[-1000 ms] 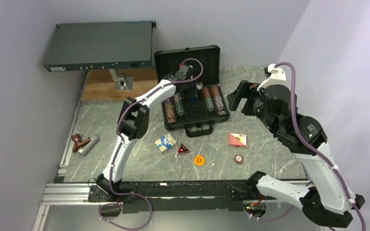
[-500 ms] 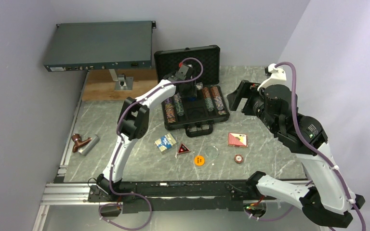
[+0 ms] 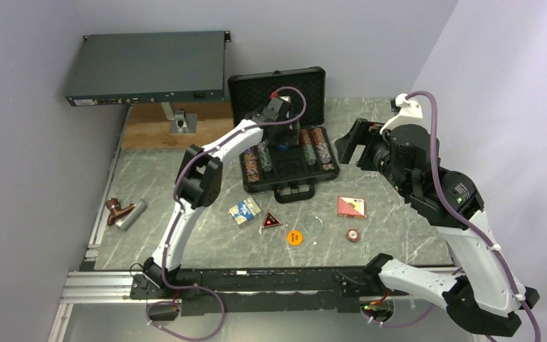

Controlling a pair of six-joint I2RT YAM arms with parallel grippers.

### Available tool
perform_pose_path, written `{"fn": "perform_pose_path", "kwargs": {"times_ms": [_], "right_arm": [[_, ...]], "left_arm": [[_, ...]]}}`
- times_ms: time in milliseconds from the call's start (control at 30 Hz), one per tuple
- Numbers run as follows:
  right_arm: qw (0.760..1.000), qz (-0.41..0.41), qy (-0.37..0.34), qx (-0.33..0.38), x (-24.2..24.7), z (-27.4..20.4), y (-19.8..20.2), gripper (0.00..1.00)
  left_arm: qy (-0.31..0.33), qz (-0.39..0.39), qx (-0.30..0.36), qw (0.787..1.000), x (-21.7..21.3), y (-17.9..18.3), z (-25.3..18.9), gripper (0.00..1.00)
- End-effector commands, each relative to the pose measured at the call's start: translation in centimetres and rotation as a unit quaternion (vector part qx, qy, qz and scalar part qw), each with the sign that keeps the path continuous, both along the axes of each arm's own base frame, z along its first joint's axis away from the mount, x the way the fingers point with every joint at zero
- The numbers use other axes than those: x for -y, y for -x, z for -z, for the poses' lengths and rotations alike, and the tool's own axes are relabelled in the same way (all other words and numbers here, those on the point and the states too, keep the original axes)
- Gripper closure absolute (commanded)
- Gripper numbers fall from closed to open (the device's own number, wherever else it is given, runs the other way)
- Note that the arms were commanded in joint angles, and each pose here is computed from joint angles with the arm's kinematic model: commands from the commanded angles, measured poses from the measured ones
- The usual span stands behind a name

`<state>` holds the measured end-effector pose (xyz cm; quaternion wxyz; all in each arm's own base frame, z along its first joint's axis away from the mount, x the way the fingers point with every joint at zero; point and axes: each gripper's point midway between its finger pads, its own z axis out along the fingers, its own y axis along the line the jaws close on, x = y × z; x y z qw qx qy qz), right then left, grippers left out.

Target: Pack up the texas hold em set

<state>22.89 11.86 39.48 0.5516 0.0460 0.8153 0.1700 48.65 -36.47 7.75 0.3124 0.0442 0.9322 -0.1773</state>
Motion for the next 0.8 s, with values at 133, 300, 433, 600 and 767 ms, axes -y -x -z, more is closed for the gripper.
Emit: {"fn": "perform_pose_path", "kwargs": {"times_ms": [133,300,433,600,767], "right_arm": [[1.0,-0.005,-0.019,0.016,-0.1,-1.6,0.2,0.13],[1.0,-0.004,-0.018,0.018,-0.1,-1.6,0.1,0.13],[1.0,-0.005,-0.01,0.015,-0.1,-1.4,0.1,0.13],[1.0,-0.012,-0.002,0.015,0.0,-1.4,0.3,0.13],[1.0,-0.011,-0.006,0.008,0.1,-0.8,0.6,0.13]], "left_arm": [[0.035,0.003,0.034,0.999,0.1,0.1,-4.8,0.17],[0.037,0.017,0.051,0.998,-0.3,1.1,-7.3,0.17],[0.03,0.031,0.077,0.996,-0.9,2.0,-10.2,0.16],[0.035,0.042,0.091,0.994,-2.0,3.7,-13.7,0.16],[0.018,0.031,0.101,0.994,-4.7,6.1,-15.8,0.18]]}}
